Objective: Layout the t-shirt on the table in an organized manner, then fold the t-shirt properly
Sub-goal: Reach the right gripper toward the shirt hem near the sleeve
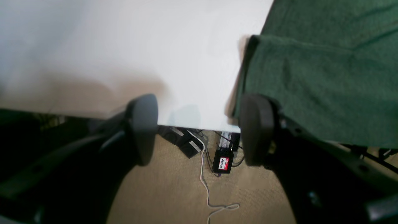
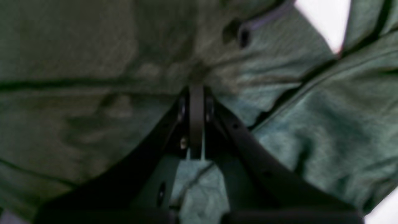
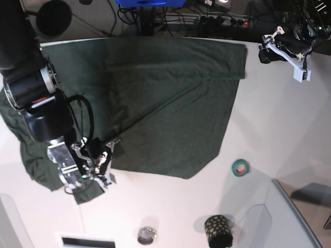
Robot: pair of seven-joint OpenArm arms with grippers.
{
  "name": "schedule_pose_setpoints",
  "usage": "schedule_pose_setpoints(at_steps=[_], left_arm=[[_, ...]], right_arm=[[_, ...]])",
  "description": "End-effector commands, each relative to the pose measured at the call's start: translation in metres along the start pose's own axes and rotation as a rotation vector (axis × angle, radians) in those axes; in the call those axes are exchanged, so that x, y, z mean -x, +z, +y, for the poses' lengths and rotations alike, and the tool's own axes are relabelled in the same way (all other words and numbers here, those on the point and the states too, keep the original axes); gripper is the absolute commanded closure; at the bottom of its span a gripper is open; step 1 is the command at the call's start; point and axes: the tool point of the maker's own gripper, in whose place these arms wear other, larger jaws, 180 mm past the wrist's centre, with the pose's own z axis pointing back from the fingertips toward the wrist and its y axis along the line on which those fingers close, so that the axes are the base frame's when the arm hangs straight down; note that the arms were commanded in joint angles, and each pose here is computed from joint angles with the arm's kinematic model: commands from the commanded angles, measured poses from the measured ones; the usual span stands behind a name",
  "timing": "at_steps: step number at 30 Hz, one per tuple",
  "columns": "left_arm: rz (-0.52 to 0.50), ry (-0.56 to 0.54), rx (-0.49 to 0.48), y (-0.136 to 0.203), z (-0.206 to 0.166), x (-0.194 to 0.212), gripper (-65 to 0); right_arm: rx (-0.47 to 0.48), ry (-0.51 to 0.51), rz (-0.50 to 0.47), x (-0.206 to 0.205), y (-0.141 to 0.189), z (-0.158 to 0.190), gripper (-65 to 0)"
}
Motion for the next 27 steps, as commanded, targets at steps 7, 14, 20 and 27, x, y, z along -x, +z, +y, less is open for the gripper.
schedule_pose_setpoints(at_steps=[7, 14, 20, 27], left_arm=[[-0.029, -0.01, -0.006, 0.005, 0.002, -0.009, -39.8], [-0.032, -0.007, -0.004, 0.004, 0.001, -0.009, -39.8], [-0.017, -0.005, -0.006, 0.005, 0.002, -0.002, -39.8], [-0.027, -0.006, -0.004, 0.005, 0.001, -0.007, -39.8]], right_arm=[[0.037, 0.083, -0.056, -0.031, 0.006, 0.0, -0.8], [0.337, -0.126, -0.421, -0.057, 0.004, -0.067, -0.8], [0.506, -0.13, -0.625, -0.068, 0.032, -0.107, -0.2], [0.44, -0.134, -0.599, -0.067, 0.024, -0.076, -0.2]])
